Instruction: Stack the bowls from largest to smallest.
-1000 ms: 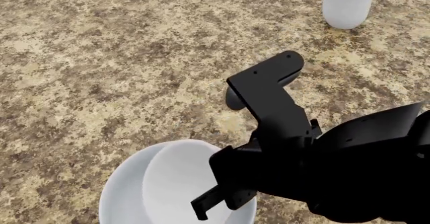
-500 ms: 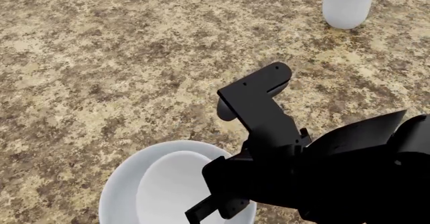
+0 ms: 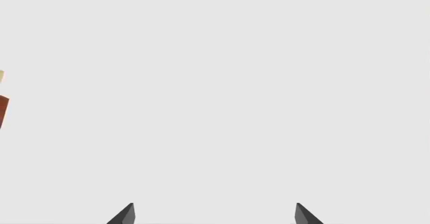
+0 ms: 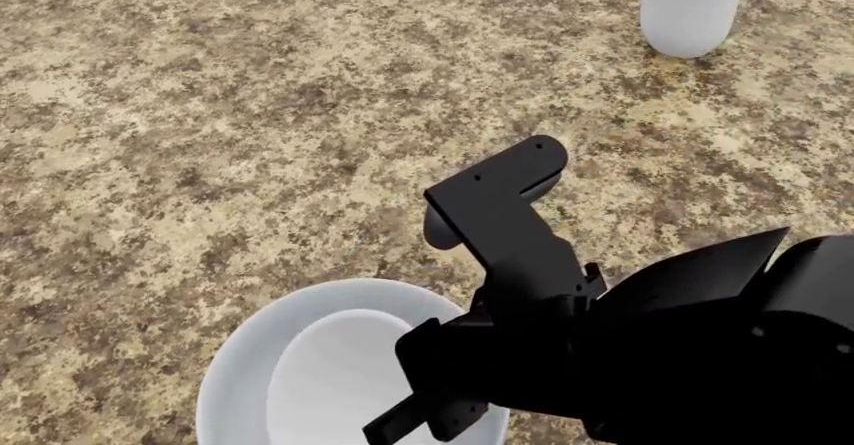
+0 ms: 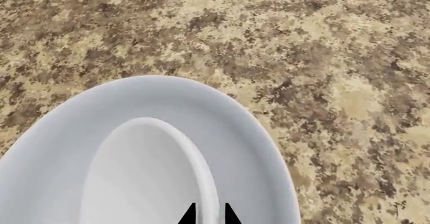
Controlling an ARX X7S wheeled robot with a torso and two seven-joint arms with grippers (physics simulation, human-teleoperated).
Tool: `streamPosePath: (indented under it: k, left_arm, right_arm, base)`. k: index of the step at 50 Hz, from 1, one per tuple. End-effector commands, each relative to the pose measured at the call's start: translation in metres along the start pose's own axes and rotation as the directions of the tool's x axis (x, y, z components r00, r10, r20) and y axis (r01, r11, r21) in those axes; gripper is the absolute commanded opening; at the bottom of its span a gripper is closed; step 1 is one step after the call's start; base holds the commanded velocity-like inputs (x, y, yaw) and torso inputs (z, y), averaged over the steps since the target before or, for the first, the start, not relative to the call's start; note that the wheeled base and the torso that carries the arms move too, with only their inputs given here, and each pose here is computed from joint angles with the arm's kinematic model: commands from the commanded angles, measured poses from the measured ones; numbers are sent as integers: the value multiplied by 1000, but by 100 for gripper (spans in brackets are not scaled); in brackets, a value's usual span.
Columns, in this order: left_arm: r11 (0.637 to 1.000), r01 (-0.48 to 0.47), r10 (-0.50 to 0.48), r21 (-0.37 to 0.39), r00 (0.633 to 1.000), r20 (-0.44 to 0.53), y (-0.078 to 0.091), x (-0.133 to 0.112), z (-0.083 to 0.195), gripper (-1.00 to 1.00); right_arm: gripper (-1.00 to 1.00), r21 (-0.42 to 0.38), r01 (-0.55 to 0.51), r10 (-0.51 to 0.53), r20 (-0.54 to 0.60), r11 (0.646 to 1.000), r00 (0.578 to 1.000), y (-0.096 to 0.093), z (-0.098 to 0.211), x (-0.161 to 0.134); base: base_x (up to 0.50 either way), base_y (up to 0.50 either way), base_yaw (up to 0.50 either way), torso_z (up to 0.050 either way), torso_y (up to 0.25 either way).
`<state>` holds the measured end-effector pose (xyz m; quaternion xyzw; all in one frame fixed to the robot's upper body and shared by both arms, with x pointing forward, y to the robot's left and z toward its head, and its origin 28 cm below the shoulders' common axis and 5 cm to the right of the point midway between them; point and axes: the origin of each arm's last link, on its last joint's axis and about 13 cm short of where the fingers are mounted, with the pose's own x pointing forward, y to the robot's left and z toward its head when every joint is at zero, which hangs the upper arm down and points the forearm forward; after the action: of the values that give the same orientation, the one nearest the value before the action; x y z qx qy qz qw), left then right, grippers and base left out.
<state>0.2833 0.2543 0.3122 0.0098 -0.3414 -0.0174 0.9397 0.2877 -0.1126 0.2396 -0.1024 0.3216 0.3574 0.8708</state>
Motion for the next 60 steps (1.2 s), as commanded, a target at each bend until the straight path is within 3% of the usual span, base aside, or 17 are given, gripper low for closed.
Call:
streamPosePath:
  k: [1,7,8,31,43,60]
  left_arm:
    - [1000,-16,16,4,1000,-7,3,1,-2,100]
    - [1000,-16,16,3,1000,-8,3,1,-2,100]
    - [1000,-15,15,4,1000,-8,3,1,-2,100]
    - [1000,-18,18,3,1000,-4,3,2,1,100]
    - [1000,-13,13,5,1000,-5,2,3,0,100]
    - [1000,-23,23,0,1000,-7,2,3,-5,100]
  right_arm:
    - [-100,-13,-25,26,29,1000,999,1,5,1]
    - [-100,-14,-24,24,29,1000,999,1,4,0]
    - [100,-11,-25,25,29,1000,999,1,4,0]
    - [100,-23,-26,27,44,999,999,3,9,-5]
    - [100,-53,22,-12,187,998,982,11,38,-45]
    - [100,-10,209,-203,192,978,960,17,36,-91]
  base:
    - [0,0,0,0,0]
    - [0,0,0,0,2]
    - [0,0,0,0,0]
    - [0,0,0,0,0]
    - [0,0,0,0,0]
    - [0,0,0,0,0]
